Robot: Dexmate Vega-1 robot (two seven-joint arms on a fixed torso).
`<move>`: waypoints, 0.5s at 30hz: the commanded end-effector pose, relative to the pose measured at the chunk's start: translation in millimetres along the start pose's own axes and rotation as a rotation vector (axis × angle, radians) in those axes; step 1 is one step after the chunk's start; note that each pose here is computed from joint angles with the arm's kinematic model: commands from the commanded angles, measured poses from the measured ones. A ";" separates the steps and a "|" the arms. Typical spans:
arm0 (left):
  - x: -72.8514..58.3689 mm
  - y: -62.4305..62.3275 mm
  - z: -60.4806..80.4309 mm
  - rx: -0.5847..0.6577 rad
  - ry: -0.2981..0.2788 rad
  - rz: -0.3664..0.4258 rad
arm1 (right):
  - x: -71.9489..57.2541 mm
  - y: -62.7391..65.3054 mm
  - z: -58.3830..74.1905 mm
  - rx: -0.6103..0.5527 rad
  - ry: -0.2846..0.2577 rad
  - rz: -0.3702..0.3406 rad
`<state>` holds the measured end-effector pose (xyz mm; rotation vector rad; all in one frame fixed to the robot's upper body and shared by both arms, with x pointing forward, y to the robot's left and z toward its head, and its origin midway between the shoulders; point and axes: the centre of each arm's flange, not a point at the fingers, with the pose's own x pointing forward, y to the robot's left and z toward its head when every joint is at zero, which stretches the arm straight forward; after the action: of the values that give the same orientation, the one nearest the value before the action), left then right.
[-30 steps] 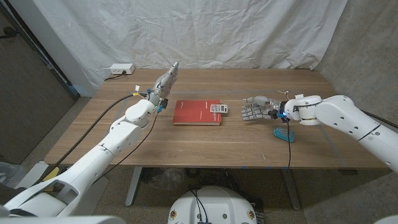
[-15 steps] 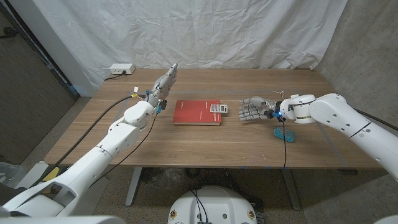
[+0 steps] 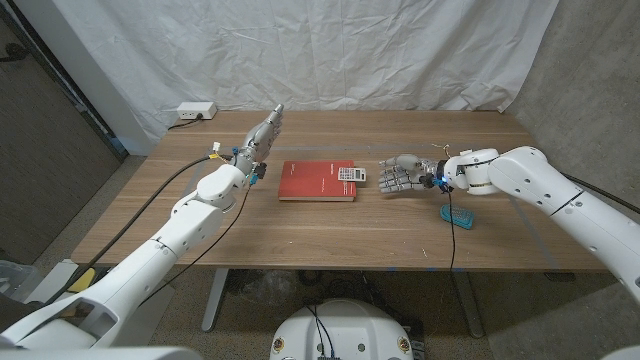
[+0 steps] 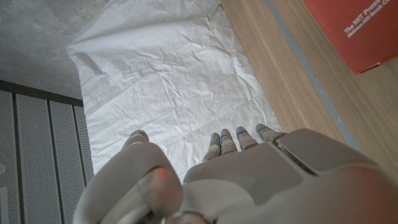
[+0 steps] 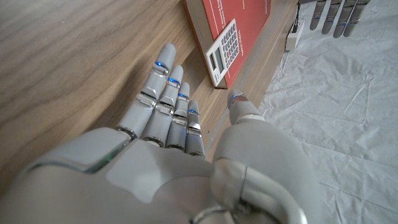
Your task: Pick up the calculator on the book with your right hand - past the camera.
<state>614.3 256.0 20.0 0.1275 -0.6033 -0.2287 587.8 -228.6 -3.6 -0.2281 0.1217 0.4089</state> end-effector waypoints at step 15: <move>-2.5 -0.6 -1.1 -0.005 -0.003 0.005 | 12.5 4.4 3.7 0.003 0.020 0.006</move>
<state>612.1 256.9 18.3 0.1258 -0.6035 -0.2243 596.0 -222.8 -3.0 -0.2276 0.1353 0.4198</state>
